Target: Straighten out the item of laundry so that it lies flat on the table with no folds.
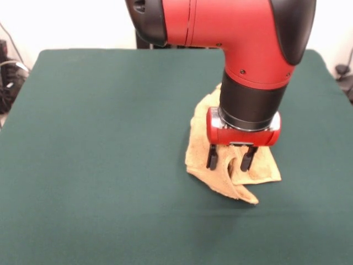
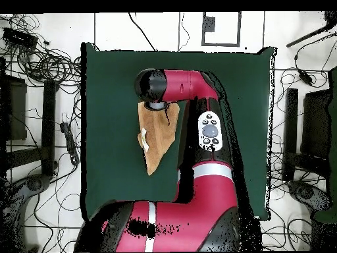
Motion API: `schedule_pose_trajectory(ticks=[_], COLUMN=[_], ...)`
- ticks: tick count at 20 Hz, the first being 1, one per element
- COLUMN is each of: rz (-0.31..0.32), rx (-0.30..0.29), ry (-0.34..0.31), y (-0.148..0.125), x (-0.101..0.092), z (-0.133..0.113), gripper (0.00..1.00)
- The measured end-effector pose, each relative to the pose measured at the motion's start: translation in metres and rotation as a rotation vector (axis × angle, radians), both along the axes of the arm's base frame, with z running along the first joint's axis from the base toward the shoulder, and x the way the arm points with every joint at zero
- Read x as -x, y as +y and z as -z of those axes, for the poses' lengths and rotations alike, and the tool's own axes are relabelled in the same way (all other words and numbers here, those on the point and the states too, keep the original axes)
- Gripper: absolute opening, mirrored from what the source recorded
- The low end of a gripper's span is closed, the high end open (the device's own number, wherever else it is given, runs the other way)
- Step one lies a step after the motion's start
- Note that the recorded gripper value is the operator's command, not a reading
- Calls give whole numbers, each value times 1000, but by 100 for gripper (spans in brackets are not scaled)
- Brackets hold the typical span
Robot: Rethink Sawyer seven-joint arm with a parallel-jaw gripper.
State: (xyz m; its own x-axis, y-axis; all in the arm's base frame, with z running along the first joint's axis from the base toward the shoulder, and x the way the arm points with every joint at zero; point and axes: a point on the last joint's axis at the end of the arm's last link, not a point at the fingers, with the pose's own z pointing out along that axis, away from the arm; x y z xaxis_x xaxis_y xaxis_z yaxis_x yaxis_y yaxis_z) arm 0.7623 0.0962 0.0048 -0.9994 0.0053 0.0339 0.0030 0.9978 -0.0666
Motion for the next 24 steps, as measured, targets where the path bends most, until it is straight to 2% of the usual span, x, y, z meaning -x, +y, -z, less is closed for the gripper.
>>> schedule_pose_trajectory(ticks=[10, 24], rz=[1, 6], rx=[-1, 0], ry=[-1, -19], y=[0, -3], x=[-1, -13], z=[1, 15], gripper=[100, 100])
